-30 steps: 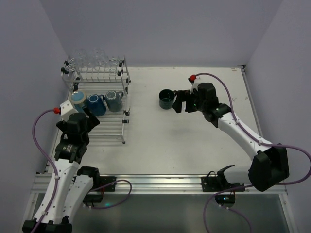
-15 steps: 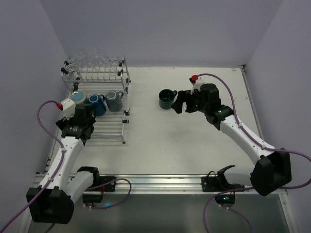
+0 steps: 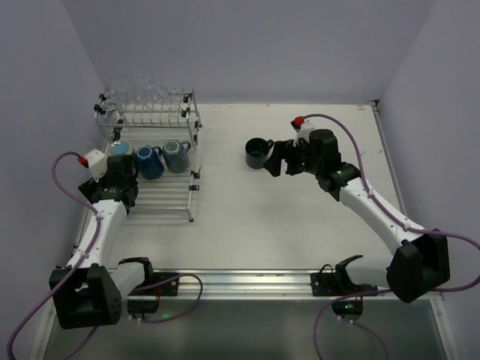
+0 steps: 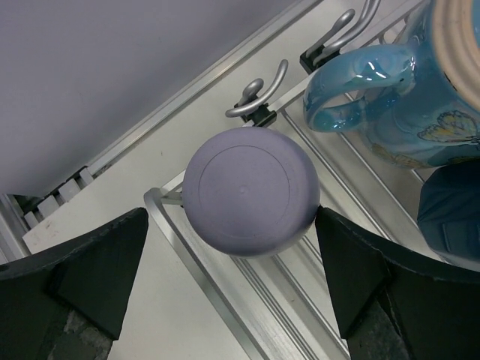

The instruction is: Unload the cups from the dish rack

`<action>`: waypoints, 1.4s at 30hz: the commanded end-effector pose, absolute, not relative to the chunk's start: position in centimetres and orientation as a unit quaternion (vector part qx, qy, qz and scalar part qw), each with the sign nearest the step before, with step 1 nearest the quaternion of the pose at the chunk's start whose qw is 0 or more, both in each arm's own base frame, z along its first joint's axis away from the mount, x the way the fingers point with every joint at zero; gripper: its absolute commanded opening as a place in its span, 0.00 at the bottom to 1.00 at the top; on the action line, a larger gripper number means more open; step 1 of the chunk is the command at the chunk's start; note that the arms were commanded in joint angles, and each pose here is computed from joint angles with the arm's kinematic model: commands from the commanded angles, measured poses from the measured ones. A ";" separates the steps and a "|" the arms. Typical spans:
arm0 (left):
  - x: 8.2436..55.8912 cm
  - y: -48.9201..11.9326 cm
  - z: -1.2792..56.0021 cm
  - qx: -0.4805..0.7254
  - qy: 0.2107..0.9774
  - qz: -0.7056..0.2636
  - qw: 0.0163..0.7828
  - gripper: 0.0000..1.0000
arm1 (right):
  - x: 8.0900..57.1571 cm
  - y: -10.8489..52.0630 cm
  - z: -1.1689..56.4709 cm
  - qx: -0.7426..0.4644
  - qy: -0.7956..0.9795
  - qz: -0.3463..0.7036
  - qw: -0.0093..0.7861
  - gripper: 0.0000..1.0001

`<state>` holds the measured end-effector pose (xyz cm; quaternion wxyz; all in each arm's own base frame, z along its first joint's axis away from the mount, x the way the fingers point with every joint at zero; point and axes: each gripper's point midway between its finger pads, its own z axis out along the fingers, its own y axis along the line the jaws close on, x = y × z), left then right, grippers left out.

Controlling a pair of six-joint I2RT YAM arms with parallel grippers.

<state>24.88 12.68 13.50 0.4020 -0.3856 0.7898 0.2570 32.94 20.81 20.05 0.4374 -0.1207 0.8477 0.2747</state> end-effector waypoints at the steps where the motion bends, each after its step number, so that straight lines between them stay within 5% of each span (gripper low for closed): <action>1: 27.0 13.5 15.7 -0.393 0.768 0.252 0.438 0.97 | 33.3 21.4 21.6 -0.137 0.831 0.289 0.456 0.90; 5: 27.7 13.2 15.8 -0.386 0.769 0.238 0.450 0.87 | 33.1 21.9 21.8 -0.144 0.829 0.294 0.454 0.90; 9: 27.9 12.5 16.0 -0.383 0.772 0.214 0.460 0.65 | 32.9 22.2 21.8 -0.148 0.828 0.297 0.453 0.90; 15: 28.6 9.5 18.1 -0.363 0.775 0.113 0.505 0.52 | 32.7 23.0 21.8 -0.150 0.820 0.320 0.451 0.90; 22: 27.1 5.5 22.2 -0.328 0.761 -0.009 0.560 0.49 | 32.8 22.7 23.0 -0.122 0.804 0.332 0.477 0.90; 29: 26.3 -3.9 25.0 -0.204 0.747 -0.254 0.579 0.46 | 30.4 22.9 27.2 -0.058 0.761 0.416 0.495 0.88; 42: 23.2 -14.3 31.4 -0.053 0.620 -0.531 0.575 0.40 | 20.3 28.5 33.2 -0.094 0.629 0.626 0.451 0.82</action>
